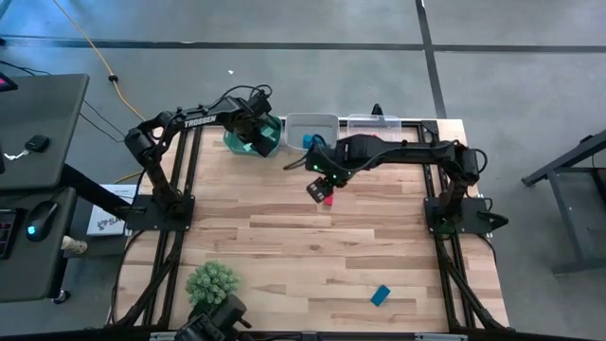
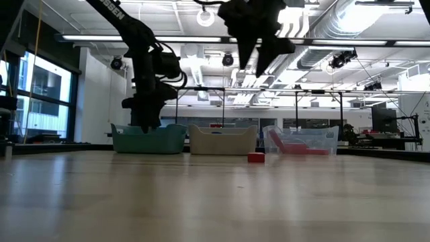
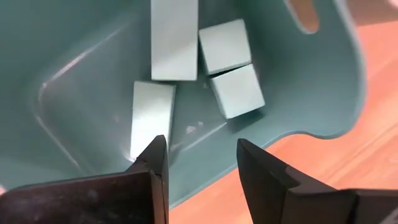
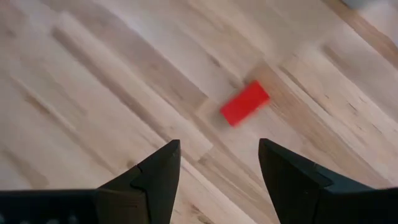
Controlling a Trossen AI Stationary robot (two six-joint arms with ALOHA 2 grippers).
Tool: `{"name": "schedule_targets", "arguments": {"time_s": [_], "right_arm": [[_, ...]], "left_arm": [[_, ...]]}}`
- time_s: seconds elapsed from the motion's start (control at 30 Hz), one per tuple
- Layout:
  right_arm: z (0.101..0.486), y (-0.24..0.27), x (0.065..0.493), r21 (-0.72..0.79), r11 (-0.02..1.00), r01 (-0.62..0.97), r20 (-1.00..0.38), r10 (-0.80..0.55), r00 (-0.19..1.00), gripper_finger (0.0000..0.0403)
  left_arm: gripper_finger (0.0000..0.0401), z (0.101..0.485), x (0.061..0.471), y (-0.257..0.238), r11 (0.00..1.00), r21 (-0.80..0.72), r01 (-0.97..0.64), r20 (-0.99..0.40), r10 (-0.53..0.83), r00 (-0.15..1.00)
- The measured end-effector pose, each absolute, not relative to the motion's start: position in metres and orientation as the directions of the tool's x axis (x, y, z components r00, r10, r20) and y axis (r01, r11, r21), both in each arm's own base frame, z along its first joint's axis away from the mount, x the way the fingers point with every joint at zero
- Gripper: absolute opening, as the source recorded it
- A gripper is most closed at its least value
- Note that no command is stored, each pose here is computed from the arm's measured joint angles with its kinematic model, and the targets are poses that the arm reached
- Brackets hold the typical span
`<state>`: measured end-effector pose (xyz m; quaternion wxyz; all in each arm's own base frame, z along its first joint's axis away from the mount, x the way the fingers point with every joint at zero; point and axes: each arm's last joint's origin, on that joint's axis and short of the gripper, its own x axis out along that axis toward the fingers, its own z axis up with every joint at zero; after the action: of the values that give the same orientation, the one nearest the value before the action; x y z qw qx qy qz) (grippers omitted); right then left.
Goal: Sort & place blocks by color
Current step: Put the red block into the transparent bin
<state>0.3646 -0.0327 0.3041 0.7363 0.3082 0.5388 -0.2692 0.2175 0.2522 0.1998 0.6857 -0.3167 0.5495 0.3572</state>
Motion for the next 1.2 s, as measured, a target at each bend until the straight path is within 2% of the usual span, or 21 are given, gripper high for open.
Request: {"name": "schedule_targets", "arguments": {"time_s": [0.1,0.47,0.77,1.0,1.2], "right_arm": [[0.303,-0.027,0.361,0.132,0.615,0.777,-0.968,-0.090,0.236,0.0206],[0.303,-0.015,0.362,0.168,0.486,0.858,-0.967,-0.089,0.240,0.0223],[0.302,-0.015,0.365,0.186,0.320,0.929,-0.956,-0.160,0.246,0.0238],[0.279,-0.016,0.377,0.137,0.290,0.947,-0.968,-0.163,0.190,0.0238],[0.256,-0.020,0.388,0.088,0.241,0.966,-0.980,-0.151,0.127,0.0238]], "left_arm": [[0.0113,0.209,0.219,0.254,0.569,-0.038,-0.822,-0.977,0.150,0.149],[0.0113,0.253,0.228,0.264,0.641,-0.026,-0.767,-0.954,0.214,0.211],[0.0113,0.296,0.227,0.261,0.701,0.003,-0.713,-0.911,0.297,0.288],[0.0113,0.321,0.221,0.253,0.705,0.012,-0.709,-0.870,0.357,0.340],[0.0113,0.328,0.217,0.250,0.723,0.034,-0.690,-0.859,0.374,0.349]]}}
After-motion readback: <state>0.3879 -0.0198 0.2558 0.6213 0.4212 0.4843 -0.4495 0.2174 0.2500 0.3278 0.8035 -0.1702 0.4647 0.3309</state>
